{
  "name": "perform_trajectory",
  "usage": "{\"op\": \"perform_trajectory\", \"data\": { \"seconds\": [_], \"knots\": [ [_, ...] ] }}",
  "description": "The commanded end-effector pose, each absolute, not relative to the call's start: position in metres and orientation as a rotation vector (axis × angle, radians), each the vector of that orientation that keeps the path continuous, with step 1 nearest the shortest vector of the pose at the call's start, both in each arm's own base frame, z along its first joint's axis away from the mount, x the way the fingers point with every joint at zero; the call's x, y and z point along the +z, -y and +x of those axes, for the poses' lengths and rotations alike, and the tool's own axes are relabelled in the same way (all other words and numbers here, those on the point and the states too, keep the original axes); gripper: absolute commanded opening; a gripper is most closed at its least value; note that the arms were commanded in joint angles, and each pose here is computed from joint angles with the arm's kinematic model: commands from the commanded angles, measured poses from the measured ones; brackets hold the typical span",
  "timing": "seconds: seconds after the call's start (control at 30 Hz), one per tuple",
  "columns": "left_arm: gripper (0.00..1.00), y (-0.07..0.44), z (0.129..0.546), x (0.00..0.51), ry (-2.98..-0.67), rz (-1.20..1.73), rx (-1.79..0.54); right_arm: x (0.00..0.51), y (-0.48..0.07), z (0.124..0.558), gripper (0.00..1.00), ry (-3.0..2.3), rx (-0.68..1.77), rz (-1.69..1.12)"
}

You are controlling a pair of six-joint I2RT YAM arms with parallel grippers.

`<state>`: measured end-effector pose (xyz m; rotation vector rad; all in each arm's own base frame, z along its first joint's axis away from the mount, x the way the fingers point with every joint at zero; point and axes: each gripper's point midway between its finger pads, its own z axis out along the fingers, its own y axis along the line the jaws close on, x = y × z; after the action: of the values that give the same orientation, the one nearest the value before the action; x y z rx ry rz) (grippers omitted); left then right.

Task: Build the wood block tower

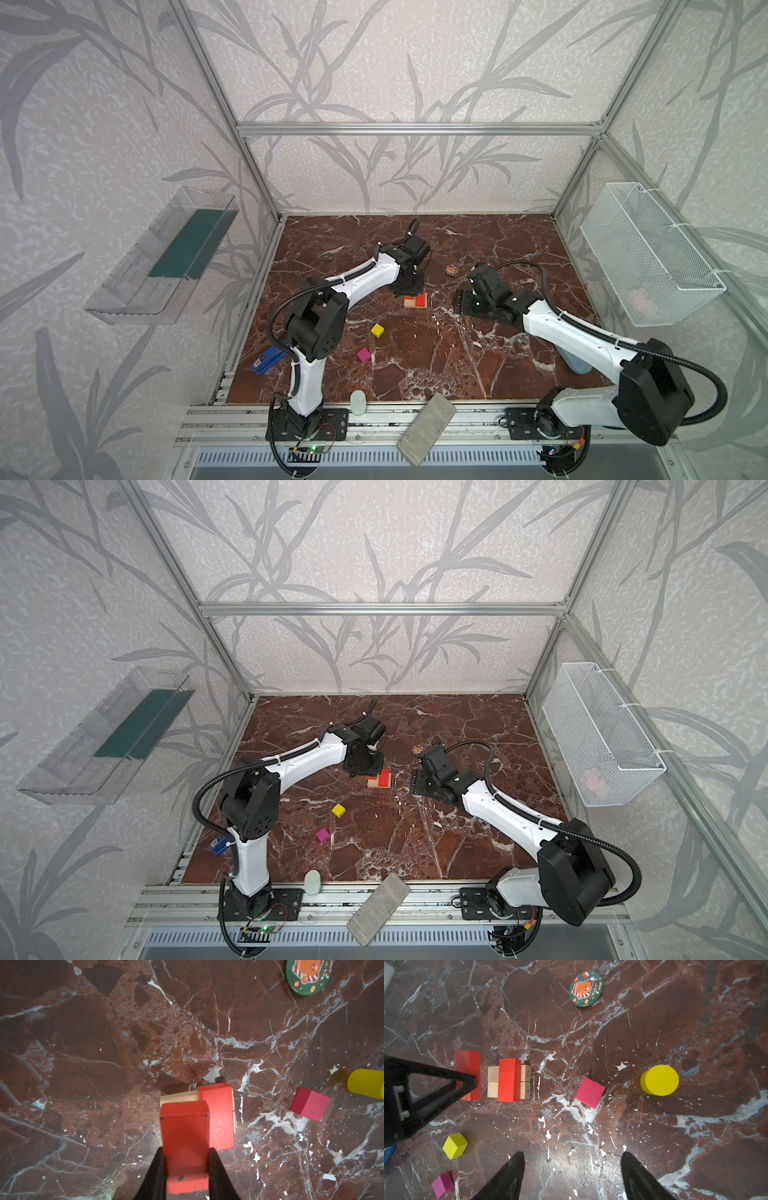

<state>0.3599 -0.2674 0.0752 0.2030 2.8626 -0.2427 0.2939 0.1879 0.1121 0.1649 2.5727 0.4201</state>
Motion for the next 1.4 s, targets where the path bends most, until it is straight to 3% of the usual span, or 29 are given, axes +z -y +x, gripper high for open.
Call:
{"op": "perform_trajectory", "data": {
  "seconds": [0.0,0.8,1.37],
  "knots": [
    [0.16,0.266,0.36,0.068,-2.898,0.208,-0.226,0.118,-0.189,0.296,0.74,-2.556,0.443,0.165],
    [0.21,0.265,0.363,0.056,-2.926,0.152,-0.186,0.108,-0.193,0.297,0.74,-2.587,0.436,0.151],
    [0.31,0.266,0.365,0.054,-2.926,0.142,-0.189,0.104,-0.193,0.297,0.74,-2.597,0.431,0.151]
  ]
}}
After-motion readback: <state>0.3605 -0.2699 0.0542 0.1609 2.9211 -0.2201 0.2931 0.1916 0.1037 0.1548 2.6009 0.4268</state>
